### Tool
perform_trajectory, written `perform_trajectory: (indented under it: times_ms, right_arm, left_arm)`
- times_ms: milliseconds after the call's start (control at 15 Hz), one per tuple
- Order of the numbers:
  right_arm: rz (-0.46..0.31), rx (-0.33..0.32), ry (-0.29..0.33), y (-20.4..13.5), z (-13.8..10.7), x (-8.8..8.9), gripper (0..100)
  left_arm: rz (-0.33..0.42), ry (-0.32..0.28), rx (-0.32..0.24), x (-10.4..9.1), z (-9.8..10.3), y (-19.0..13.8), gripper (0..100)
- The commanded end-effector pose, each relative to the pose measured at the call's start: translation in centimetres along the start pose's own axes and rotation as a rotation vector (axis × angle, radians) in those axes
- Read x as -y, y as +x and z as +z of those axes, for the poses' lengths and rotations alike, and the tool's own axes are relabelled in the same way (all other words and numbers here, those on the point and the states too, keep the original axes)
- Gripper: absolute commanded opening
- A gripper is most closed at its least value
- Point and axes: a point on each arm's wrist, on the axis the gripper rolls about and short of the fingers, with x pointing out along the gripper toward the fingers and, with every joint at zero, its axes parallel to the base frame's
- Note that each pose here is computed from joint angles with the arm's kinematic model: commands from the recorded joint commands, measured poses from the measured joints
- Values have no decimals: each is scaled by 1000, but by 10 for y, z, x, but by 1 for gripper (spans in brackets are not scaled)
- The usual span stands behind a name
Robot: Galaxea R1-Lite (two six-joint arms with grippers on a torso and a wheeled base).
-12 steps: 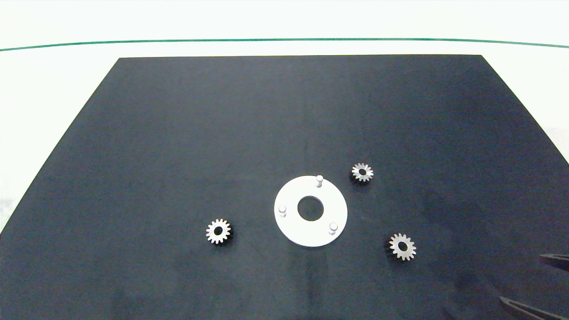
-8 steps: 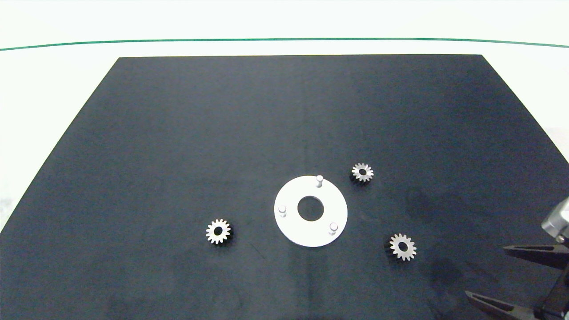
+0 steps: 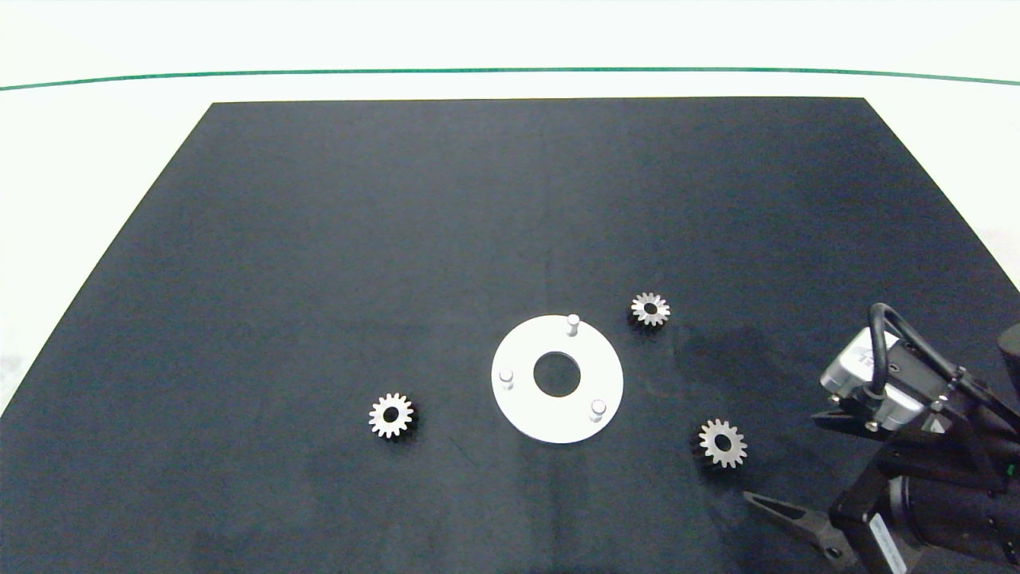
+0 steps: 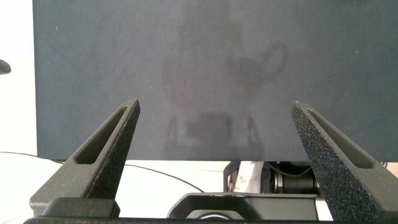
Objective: Install three planetary gears onto the carrier pins
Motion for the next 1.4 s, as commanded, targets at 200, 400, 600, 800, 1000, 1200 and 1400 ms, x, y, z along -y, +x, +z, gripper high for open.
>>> perform_trajectory:
  times_ms: [200, 400, 600, 800, 1000, 1200, 1400]
  right_arm:
    - [23, -82, -9, 35, 5, -10, 100]
    - [17, -90, 11, 50, 8, -11, 98]
    - [17, -92, 19, 58, 9, -13, 92]
    - [14, -81, 22, 58, 12, -12, 86]
    - [12, -76, 23, 56, 13, -12, 80]
    - [11, -70, 22, 56, 15, -11, 72]
    - [5, -59, 27, 56, 20, -9, 66]
  left_arm:
    - [-3, 3, 12, 0, -2, -2, 100]
    - [0, 1, 21, 0, -2, -4, 100]
    - [0, 2, 41, 0, 1, -7, 100]
    - [0, 3, 57, 0, 3, -10, 100]
    - [2, 3, 64, 0, 2, -11, 100]
    - [3, 3, 72, 0, 3, -12, 100]
    - [4, 2, 69, 0, 3, -12, 100]
